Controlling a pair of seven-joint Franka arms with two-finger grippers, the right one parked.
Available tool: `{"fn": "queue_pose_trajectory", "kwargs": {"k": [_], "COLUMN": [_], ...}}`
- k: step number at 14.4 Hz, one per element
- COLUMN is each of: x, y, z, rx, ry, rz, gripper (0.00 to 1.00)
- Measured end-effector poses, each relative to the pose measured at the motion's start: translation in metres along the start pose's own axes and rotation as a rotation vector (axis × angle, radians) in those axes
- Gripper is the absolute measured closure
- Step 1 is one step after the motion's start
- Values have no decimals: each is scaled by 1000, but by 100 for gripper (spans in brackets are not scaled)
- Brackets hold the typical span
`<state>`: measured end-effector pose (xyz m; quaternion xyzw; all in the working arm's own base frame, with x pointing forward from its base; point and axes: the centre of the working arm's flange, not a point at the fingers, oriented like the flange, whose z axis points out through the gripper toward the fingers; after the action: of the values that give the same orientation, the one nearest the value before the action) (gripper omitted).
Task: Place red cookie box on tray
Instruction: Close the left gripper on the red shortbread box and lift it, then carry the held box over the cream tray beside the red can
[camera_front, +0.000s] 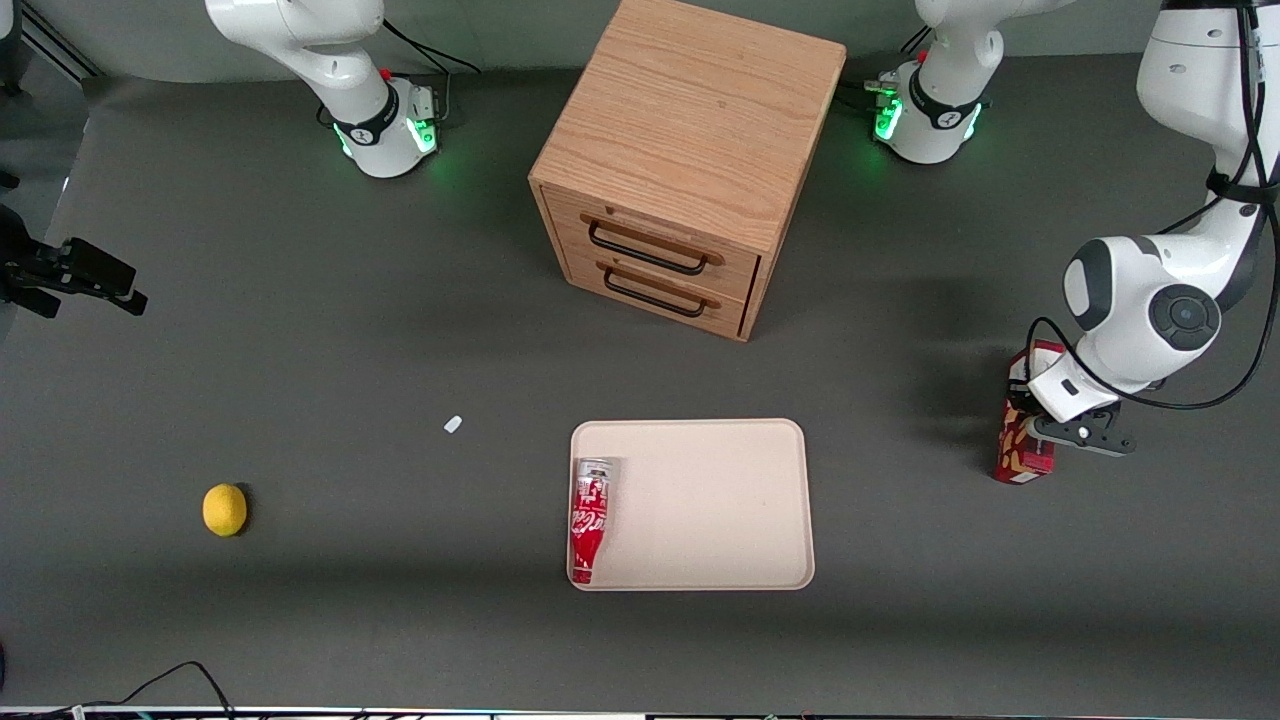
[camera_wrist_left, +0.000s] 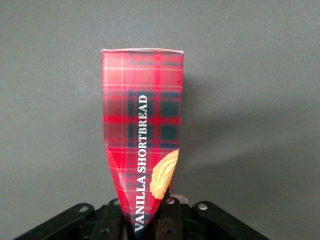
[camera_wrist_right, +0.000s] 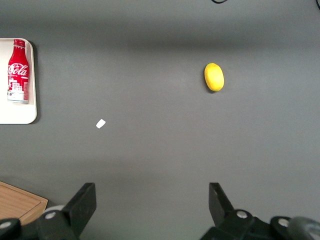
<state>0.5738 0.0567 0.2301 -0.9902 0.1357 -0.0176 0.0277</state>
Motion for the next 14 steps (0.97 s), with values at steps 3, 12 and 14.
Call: {"fn": "queue_pose_trajectory", "kwargs": {"k": [3, 12, 14], "x": [14, 73, 81], "y": [-11, 24, 49], "z": [-40, -253, -283], "rx": [1, -67, -80], "ry": [-53, -89, -92], "rz": [-10, -56, -95], "gripper": [81, 84, 84]}}
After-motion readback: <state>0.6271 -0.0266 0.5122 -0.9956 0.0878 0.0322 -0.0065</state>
